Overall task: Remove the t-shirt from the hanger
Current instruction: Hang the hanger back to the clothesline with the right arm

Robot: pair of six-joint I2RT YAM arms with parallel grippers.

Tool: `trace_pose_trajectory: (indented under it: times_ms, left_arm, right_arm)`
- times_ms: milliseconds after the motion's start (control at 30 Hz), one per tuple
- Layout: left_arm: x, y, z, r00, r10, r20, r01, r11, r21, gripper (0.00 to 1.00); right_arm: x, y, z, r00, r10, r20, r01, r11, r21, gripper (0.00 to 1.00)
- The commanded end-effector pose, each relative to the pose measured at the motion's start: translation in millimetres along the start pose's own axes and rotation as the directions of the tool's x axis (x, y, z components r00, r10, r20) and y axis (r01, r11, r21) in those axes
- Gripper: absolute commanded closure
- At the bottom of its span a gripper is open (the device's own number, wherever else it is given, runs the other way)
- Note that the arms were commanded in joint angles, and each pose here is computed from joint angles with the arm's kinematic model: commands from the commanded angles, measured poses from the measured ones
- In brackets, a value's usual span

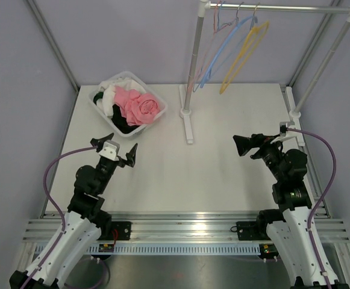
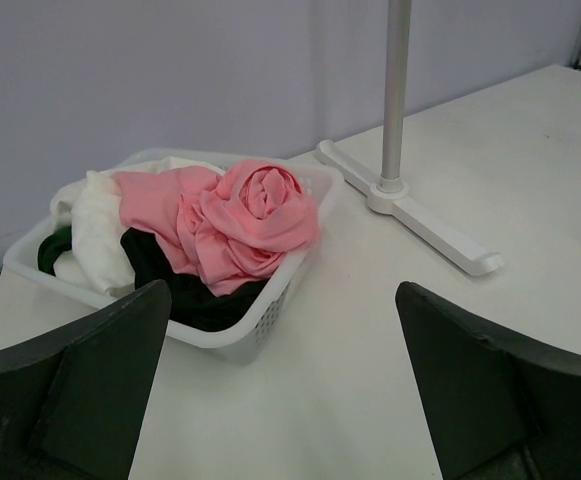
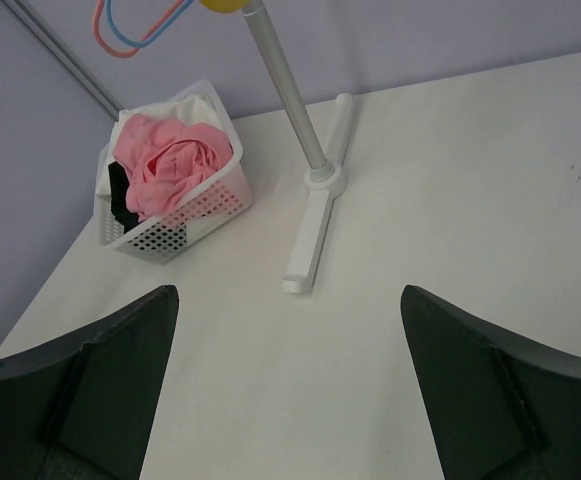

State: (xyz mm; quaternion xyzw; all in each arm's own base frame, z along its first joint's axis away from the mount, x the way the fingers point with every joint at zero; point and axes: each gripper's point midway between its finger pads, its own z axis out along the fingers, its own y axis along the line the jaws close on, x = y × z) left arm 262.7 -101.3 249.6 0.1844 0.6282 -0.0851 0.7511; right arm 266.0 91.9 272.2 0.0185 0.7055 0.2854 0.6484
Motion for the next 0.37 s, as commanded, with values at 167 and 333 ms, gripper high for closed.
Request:
trace_pose_trajectory:
  times_ms: [167, 333]
  left_arm:
    - [-16.4, 8.3, 4.8, 0.998, 0.029, 0.057, -0.027, 0.999, -0.034, 0.01]
    - [-16.0, 8.5, 5.1, 0.998, 0.035, 0.053, -0.033, 0.999, -0.034, 0.01]
  right_arm:
    - [-21.3, 11.7, -5.3, 0.996, -0.023, 0.083, 0.026, 0.999, -0.038, 0.01]
    - [-21.0, 11.2, -6.0, 0.997, -0.028, 0.076, 0.031, 0.999, -0.032, 0.0]
